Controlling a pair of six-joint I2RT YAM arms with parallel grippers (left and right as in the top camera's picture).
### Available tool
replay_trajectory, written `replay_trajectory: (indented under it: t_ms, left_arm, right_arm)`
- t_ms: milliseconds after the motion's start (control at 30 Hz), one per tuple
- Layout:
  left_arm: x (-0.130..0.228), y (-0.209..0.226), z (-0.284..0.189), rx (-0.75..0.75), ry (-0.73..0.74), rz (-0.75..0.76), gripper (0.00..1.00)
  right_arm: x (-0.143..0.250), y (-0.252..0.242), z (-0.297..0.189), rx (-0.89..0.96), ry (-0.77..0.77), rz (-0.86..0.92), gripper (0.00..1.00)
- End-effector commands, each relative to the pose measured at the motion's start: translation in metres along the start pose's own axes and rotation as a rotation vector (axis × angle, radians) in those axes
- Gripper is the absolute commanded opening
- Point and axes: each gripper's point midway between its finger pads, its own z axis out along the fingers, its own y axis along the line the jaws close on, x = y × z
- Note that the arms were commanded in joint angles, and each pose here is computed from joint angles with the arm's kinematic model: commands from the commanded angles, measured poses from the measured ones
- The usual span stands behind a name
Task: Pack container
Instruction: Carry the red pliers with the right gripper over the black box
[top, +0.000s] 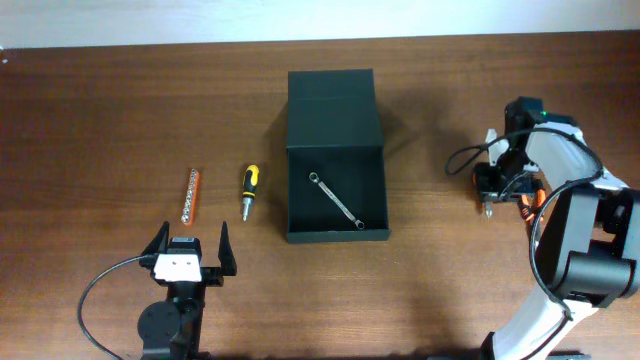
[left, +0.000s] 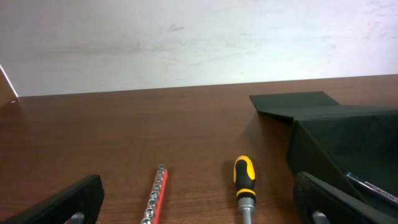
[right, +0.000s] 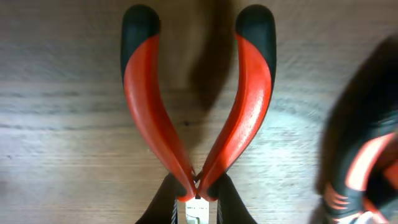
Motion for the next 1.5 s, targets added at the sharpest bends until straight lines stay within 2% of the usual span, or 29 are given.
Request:
replay_trajectory:
  t_ms: [0,367,600,933,1167,1267,1467]
  left_arm:
    - [0.002,0.002,0.000,-0.011,0.002,-0.010,0.99]
    - [0.002,0.002,0.000,-0.011,0.002,-0.010,0.99]
    - [0.002,0.002,0.000,-0.011,0.002,-0.010,0.99]
    - [0.002,0.002,0.000,-0.011,0.002,-0.010,0.99]
    - [0.002,0.002,0.000,-0.011,0.002,-0.010,0.99]
    - [0.002,0.002,0.000,-0.011,0.002,-0.010,0.99]
    - [0.002,0.002,0.000,-0.011,0.002,-0.010,0.99]
  right_arm:
    - [-0.012,-0.001,-0.012,-0.004,-0.024,0.009,0.11]
    - [-0.045,0.011,-0.077,-0.010,-0.124,-0.026,0.11]
    - [-0.059,0.086,-0.111,-0.010,-0.187,-0.212,0.11]
    - [-0.030,0.195,-0.123,-0.018,-0.181,-0.515,0.10]
    - [-0.003,0.236,-0.120,-0.016,-0.146,-0.667,0.10]
    - [0.010,0.260,-0.120,-0.070,-0.138,-0.742,0.09]
    - [0.019,0.283,-0.119,-0.085,-0.156,-0.812,0.09]
